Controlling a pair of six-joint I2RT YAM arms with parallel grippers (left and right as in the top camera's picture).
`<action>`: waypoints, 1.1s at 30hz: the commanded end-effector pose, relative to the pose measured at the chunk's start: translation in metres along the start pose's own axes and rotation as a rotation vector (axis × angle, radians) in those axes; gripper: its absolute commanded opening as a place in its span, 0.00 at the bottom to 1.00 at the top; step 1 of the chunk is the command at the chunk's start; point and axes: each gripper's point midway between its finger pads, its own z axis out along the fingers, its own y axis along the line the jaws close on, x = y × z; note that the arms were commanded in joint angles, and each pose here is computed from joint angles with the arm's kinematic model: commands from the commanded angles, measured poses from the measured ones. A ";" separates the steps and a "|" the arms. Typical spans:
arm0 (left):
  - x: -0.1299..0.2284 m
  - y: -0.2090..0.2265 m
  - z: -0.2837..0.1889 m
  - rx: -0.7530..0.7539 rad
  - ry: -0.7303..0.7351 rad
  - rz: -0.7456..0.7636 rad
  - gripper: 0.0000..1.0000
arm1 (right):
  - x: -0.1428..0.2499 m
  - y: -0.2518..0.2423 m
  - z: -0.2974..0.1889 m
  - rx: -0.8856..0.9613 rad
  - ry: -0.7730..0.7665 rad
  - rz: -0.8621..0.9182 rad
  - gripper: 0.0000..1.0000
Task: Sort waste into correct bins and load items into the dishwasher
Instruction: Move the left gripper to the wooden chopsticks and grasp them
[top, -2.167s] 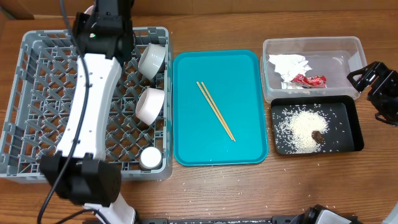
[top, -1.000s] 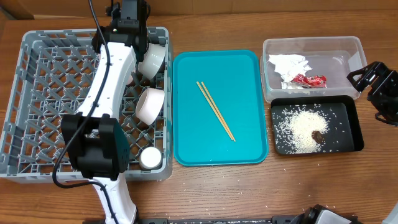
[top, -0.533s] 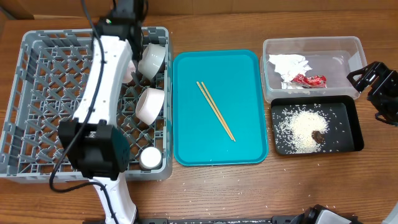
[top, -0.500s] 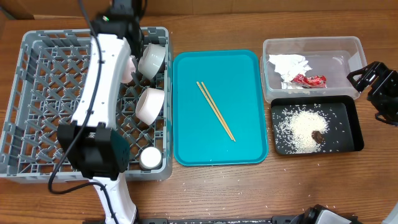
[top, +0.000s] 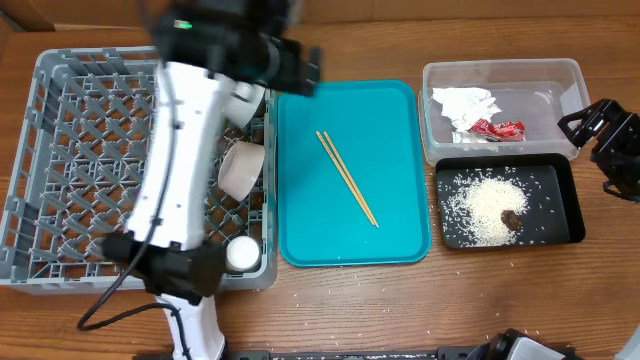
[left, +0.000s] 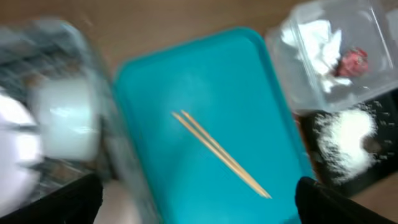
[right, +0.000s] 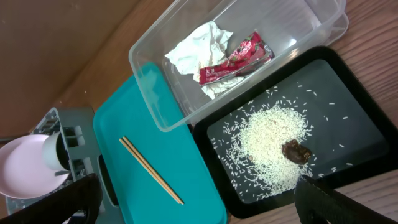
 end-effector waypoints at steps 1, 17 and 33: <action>0.031 -0.013 0.041 -0.108 0.112 -0.243 1.00 | -0.005 0.001 -0.004 0.004 -0.022 -0.007 1.00; 0.094 -0.062 0.185 -0.121 0.087 -0.411 0.79 | -0.005 0.001 -0.004 0.004 -0.022 -0.007 1.00; 0.113 -0.037 0.223 -0.178 0.002 -0.489 0.72 | -0.005 0.001 -0.004 0.004 -0.022 -0.007 1.00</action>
